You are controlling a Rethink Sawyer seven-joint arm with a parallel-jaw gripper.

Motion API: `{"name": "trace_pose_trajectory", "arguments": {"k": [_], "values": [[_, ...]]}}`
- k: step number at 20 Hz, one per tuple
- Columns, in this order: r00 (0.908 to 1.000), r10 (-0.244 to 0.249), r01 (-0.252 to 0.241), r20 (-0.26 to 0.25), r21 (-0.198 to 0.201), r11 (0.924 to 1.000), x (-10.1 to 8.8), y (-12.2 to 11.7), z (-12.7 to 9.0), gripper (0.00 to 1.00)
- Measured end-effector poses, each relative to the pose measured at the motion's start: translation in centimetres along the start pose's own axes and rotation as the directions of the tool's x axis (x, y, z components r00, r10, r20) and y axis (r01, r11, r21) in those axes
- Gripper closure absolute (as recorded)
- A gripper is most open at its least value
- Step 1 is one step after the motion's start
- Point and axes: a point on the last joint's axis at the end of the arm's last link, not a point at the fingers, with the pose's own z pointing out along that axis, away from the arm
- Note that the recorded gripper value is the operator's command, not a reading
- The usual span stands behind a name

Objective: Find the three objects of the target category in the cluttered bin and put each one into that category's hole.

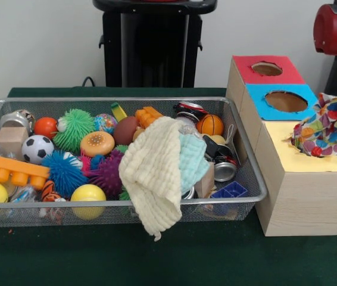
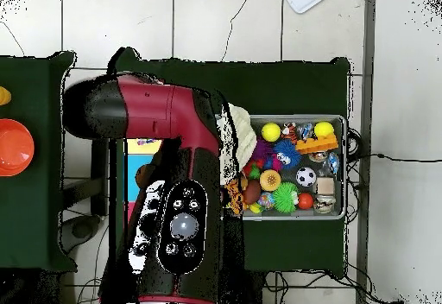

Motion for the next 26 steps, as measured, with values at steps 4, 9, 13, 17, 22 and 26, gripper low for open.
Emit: {"name": "trace_pose_trajectory", "arguments": {"k": [4, 9, 13, 17, 22, 26], "values": [[1.0000, 0.006, -0.006, 0.001, 0.001, 1.0000, 0.0, 0.0, -0.1, 1.00], [1.0000, 0.004, -0.004, -0.003, 0.008, 1.0000, 0.2, 0.0, -0.1, 1.00], [0.9999, 0.004, -0.003, -0.016, 0.014, 0.9999, 0.9, -0.1, 0.3, 1.00], [0.9994, 0.003, -0.003, -0.033, 0.023, 0.9997, 1.7, -0.3, 0.8, 1.00], [0.9984, 0.004, -0.002, -0.057, 0.036, 0.9993, 2.8, -0.7, 1.5, 1.00], [0.9978, 0.005, -0.002, -0.066, 0.040, 0.9992, 3.3, -0.8, 1.8, 1.00]]}}
